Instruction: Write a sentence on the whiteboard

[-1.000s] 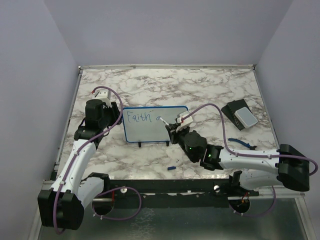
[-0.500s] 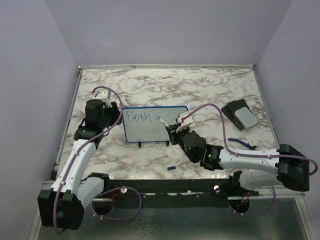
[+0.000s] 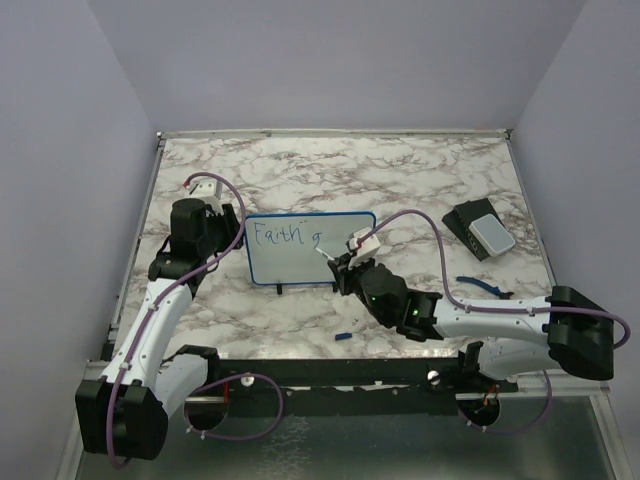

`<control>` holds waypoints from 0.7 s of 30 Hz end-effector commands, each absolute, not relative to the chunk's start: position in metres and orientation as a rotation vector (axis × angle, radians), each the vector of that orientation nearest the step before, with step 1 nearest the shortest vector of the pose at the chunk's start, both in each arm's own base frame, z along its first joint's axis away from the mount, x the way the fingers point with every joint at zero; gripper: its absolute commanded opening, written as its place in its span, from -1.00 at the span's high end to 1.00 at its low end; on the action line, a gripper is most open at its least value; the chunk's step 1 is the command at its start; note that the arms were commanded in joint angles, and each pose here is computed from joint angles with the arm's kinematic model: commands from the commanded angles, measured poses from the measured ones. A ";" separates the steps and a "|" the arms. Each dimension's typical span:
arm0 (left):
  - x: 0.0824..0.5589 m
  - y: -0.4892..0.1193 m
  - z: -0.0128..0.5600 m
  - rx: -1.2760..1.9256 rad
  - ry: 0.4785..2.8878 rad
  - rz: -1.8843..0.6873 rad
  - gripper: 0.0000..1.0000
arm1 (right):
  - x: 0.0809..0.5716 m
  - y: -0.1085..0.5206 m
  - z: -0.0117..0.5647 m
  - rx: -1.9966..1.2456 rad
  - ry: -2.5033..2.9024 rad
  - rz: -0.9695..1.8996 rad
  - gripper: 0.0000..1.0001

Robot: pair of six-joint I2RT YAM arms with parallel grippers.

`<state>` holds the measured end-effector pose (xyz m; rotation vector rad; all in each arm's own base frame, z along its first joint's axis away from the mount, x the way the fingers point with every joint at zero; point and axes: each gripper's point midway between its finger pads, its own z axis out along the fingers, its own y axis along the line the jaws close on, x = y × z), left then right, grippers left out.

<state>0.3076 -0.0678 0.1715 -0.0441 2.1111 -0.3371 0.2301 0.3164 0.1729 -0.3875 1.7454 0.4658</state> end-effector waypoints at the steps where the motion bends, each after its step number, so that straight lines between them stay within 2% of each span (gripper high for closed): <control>1: 0.305 -0.076 0.173 -0.019 2.101 -0.380 0.07 | 0.232 0.320 0.168 -0.399 1.745 0.462 0.99; 12: 0.305 -0.075 0.172 -0.020 2.100 -0.377 0.07 | 0.228 0.320 0.210 -0.354 1.638 0.572 0.99; 21: 0.305 -0.075 0.173 -0.020 2.098 -0.379 0.07 | 0.236 0.289 0.209 -0.279 1.653 0.445 0.99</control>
